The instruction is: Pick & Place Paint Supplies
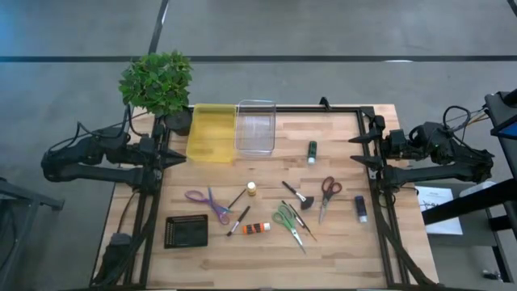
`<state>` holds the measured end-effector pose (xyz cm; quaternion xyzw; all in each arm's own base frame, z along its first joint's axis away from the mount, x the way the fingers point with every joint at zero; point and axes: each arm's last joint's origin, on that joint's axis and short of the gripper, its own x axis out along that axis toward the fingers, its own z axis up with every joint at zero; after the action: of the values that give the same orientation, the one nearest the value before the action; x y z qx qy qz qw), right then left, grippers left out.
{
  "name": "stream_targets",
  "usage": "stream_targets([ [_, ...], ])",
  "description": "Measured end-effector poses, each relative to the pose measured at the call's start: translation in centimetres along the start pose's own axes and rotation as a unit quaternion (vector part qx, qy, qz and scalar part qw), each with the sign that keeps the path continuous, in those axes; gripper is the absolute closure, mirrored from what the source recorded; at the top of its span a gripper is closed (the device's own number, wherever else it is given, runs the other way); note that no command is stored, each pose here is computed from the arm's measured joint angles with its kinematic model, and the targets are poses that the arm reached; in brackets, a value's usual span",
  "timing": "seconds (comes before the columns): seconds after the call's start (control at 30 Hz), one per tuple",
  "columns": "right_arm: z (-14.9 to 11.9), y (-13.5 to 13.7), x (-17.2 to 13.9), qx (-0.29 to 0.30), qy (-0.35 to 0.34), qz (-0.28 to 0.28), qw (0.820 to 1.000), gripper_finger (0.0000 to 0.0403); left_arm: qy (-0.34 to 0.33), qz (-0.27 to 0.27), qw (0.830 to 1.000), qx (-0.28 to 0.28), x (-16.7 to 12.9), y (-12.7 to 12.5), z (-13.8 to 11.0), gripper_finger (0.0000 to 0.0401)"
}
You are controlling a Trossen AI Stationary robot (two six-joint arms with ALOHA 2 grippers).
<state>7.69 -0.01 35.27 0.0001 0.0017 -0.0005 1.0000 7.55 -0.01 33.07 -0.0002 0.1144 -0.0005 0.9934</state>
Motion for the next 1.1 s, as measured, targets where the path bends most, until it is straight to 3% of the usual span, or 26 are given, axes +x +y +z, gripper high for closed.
stream_targets([
  [0.53, 0.1, 0.0, 0.0, 0.02, -0.005, 0.0, 1.0, 0.0174, -0.019, 0.0, 0.999, -0.039, 0.4, 0.0, 0.5, 0.0358],
  [0.83, 0.6, 0.0, 0.0, 0.02, -0.03, 0.0, 0.999, 0.0174, -0.003, 0.015, 1.0, 0.006, 2.2, 0.1, 0.8, 0.0358],
  [1.1, 1.0, -0.4, 0.0, 0.05, -0.054, -0.068, 0.995, 0.0174, 0.032, 0.04, 0.998, 0.041, 4.6, 0.2, 0.8, 0.0358],
])
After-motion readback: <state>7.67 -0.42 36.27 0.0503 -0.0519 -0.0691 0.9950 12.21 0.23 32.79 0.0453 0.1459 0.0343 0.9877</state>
